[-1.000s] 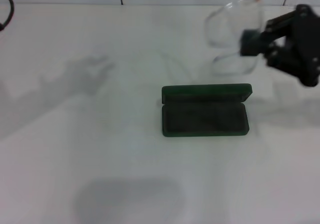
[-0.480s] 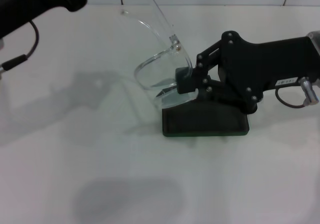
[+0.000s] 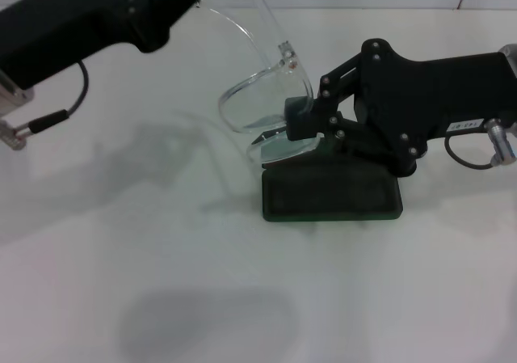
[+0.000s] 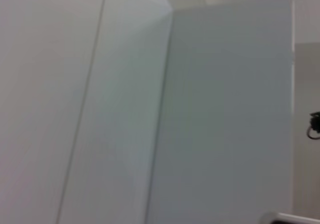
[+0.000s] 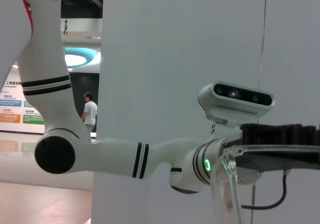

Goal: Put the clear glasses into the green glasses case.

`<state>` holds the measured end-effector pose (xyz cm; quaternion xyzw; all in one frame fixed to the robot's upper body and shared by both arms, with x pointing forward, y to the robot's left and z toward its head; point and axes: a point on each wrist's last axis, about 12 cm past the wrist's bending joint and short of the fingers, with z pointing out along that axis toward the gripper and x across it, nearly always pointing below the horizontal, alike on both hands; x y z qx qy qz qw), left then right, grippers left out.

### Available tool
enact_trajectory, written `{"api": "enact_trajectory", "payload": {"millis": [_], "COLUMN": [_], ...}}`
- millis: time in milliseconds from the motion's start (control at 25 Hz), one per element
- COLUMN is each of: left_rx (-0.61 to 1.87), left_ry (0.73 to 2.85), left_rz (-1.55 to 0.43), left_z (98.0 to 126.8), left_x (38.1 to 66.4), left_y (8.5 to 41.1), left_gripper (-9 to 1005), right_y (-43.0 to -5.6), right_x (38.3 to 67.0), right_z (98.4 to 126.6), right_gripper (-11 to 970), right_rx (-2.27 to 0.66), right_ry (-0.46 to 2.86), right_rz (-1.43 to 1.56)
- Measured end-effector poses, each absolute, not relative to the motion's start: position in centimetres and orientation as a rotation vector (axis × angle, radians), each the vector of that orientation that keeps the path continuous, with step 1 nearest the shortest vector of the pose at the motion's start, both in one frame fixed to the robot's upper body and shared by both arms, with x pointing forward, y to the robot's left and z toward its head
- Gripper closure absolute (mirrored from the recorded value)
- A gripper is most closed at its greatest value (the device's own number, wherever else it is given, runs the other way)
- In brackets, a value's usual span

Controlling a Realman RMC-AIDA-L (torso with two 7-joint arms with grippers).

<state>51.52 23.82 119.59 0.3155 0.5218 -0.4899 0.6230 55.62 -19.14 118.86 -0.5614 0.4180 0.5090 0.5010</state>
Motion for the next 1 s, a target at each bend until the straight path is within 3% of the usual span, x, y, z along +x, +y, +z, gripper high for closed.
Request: {"api": "enact_trajectory", "payload": {"millis": [1000], "left_rx": [0.889], "left_ry": [1.235], "left_rz": [-1.268], "left_z": [117.6], "left_x": [51.2], "left_y": [22.4], "left_gripper": [892], "right_y": [-19.1], "right_x": [55.5], "right_z": [118.6], "right_gripper": [900], "right_rx": [-1.354], "right_ry": [0.998], "right_rz": [1.231]}}
